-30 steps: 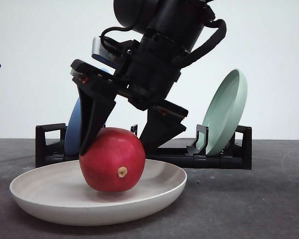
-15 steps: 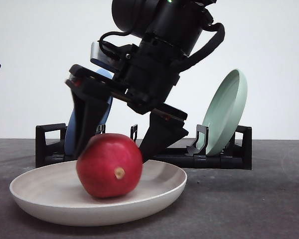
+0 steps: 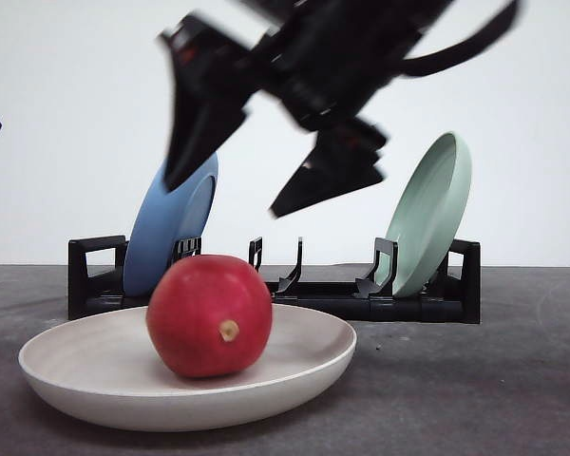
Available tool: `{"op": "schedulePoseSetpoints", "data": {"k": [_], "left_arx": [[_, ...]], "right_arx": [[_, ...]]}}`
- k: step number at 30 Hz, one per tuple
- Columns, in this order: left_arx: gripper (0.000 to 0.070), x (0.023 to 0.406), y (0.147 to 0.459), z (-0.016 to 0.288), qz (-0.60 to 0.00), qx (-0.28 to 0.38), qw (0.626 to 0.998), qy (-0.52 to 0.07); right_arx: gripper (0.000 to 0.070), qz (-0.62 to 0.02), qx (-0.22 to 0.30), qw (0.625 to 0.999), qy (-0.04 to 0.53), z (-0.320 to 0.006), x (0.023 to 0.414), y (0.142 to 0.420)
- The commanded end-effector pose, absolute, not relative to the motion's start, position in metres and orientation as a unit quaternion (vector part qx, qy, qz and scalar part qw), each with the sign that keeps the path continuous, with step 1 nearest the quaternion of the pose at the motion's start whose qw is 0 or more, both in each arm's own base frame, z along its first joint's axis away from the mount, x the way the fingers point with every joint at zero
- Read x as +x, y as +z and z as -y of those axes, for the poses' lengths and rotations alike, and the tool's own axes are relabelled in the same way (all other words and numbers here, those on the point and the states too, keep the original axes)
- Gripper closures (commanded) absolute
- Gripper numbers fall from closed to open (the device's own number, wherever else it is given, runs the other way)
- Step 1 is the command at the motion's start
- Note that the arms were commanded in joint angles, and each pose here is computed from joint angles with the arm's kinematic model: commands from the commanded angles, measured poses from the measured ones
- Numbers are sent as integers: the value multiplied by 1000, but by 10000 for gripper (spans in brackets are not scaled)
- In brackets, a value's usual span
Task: Place pomegranate in white plate
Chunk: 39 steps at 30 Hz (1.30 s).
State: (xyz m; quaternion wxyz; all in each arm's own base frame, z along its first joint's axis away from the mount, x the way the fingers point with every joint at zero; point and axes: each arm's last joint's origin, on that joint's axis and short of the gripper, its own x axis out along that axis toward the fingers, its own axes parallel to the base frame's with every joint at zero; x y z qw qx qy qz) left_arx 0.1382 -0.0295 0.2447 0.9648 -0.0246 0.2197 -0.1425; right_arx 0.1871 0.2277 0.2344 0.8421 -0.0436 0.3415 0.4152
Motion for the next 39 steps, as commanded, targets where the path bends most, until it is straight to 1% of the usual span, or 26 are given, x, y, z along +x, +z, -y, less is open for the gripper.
{"op": "schedulePoseSetpoints", "data": {"k": [1, 5, 8, 13, 20, 25, 29, 32, 33, 34, 35, 36, 37, 38, 39], "left_arx": [[267, 139, 247, 30, -214, -25, 966, -144], [267, 139, 247, 30, -216, -25, 965, -144], [267, 139, 247, 30, -218, -25, 965, -144], [267, 139, 247, 30, -218, -25, 965, -144], [267, 139, 247, 30, -219, -25, 965, -144], [267, 139, 247, 30, -219, -25, 965, -144], [267, 139, 246, 30, -221, -25, 964, -143], [267, 139, 246, 30, -221, -25, 964, -143], [269, 139, 246, 30, -221, -25, 964, -143], [284, 139, 246, 30, -221, -25, 964, -144], [345, 139, 246, 30, -221, -28, 964, -145], [483, 139, 246, 30, -221, -29, 964, -146], [620, 139, 246, 30, -222, -29, 964, -146], [659, 138, 246, 30, -223, -29, 963, -146], [675, 138, 246, 30, -223, -29, 963, -146]], "right_arx": [[73, -330, -43, 844, 420, -220, 181, 235], [76, -323, -22, 849, 418, -188, 171, 235], [81, -316, -3, 859, 403, -163, 167, 234], [82, -317, 30, 880, 353, -123, 166, 231], [82, -330, 65, 897, 287, -76, 168, 224], [82, -333, 76, 907, 247, -55, 169, 220], [81, -333, 59, 909, 243, -51, 169, 218], [82, -332, 58, 909, 244, -51, 170, 219], [106, -332, 59, 909, 244, -51, 170, 219], [162, -332, 59, 909, 244, -51, 170, 219], [321, -329, 59, 910, 245, -52, 170, 219], [511, -327, 58, 911, 245, -52, 170, 219], [672, -326, 58, 911, 245, -52, 170, 220], [679, -325, 57, 911, 245, -52, 170, 220], [683, -324, 57, 912, 246, -52, 170, 220]]}}
